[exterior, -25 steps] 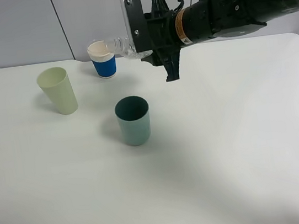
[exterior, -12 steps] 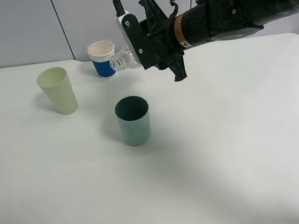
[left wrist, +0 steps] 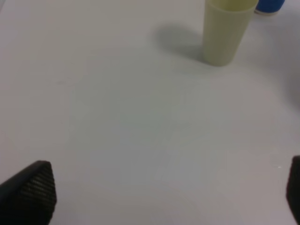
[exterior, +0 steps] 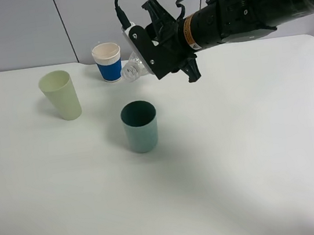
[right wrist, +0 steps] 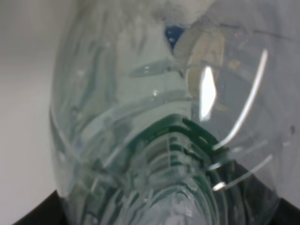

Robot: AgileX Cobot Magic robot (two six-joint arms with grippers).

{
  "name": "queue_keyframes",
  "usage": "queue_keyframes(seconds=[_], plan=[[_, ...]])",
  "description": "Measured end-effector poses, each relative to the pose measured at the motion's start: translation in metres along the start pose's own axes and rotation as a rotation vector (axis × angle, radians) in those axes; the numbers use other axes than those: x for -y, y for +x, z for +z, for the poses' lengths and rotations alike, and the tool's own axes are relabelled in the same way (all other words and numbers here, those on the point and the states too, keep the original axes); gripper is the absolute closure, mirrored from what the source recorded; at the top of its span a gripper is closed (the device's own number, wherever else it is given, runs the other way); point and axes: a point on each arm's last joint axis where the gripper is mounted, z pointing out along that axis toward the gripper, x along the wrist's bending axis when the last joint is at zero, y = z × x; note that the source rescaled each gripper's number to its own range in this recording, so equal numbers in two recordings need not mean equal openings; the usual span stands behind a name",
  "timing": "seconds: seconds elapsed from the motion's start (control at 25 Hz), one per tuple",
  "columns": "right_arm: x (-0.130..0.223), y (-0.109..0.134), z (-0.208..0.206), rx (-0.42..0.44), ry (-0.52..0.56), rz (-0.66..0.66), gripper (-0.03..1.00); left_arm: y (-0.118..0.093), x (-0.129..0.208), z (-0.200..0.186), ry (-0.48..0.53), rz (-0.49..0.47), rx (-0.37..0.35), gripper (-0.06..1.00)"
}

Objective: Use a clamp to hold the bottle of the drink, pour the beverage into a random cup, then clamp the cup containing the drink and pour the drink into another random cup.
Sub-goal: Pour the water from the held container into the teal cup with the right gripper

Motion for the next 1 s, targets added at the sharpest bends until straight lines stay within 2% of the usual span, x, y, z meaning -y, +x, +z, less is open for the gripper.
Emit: queue_keyframes(seconds=[0.28,0.64,1.0], plan=[[0.0012,0.0009,0.0,-0.01,0.013,-0.011,0.95,0.0,0.0,0.0,0.0,0.0,0.0,-0.06],[0.0061,0.0046,-0.0003,-0.053,0.065,-0.076,0.95,0.0,0.0,0.0,0.0,0.0,0.0,-0.06],[0.0002,0.0044,0.0002,-0.07,0.071,-0.152,0.95,0.0,0.0,0.0,0.0,0.0,0.0,-0.06]])
